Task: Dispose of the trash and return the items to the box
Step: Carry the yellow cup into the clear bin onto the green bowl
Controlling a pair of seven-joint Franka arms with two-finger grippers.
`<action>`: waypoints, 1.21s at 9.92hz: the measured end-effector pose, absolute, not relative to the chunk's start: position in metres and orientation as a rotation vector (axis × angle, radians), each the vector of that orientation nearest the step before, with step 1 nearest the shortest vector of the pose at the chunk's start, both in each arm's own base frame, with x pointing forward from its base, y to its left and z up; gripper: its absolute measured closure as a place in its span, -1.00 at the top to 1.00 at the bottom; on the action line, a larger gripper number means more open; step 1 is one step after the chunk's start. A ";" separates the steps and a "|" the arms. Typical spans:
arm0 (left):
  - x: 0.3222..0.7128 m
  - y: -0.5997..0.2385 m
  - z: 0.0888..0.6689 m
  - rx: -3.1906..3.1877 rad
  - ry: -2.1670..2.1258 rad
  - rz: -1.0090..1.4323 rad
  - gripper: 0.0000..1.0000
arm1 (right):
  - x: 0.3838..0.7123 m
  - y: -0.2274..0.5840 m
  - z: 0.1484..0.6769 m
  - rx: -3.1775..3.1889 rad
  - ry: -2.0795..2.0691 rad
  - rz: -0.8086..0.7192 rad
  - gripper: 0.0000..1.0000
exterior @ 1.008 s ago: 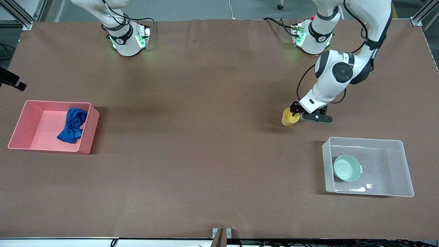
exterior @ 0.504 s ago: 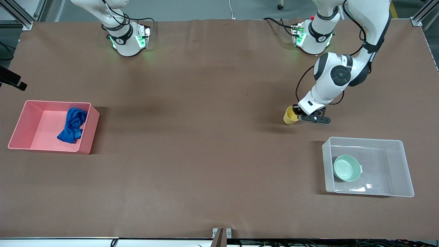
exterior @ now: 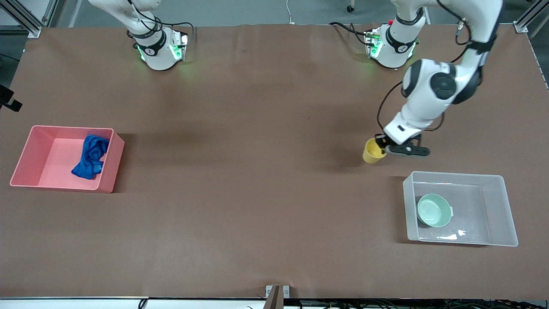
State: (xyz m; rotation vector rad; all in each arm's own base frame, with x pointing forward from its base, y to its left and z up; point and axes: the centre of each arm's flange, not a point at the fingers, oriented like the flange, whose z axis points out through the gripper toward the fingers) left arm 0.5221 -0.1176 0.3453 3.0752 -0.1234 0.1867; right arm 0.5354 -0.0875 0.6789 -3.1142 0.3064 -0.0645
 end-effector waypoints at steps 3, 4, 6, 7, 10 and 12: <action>0.597 -0.037 0.428 3.084 -0.009 0.286 -0.94 | 0.535 -0.089 0.679 -3.114 0.309 -0.062 1.00; 0.623 -0.002 0.425 3.106 -0.002 0.275 -0.94 | 0.534 -0.088 0.677 -3.114 0.306 -0.041 1.00; 0.675 0.047 0.396 3.161 -0.066 0.224 -0.94 | 0.532 -0.087 0.675 -3.113 0.302 -0.001 1.00; 0.694 0.062 0.372 3.166 -0.077 0.199 -0.94 | 0.531 -0.087 0.675 -3.113 0.302 0.002 1.00; 0.712 0.075 0.301 3.152 -0.122 0.090 -0.94 | 0.531 -0.087 0.675 -3.112 0.303 0.003 1.00; 0.711 0.076 0.282 3.152 -0.124 0.047 -0.93 | 0.531 -0.087 0.675 -3.112 0.304 0.003 1.00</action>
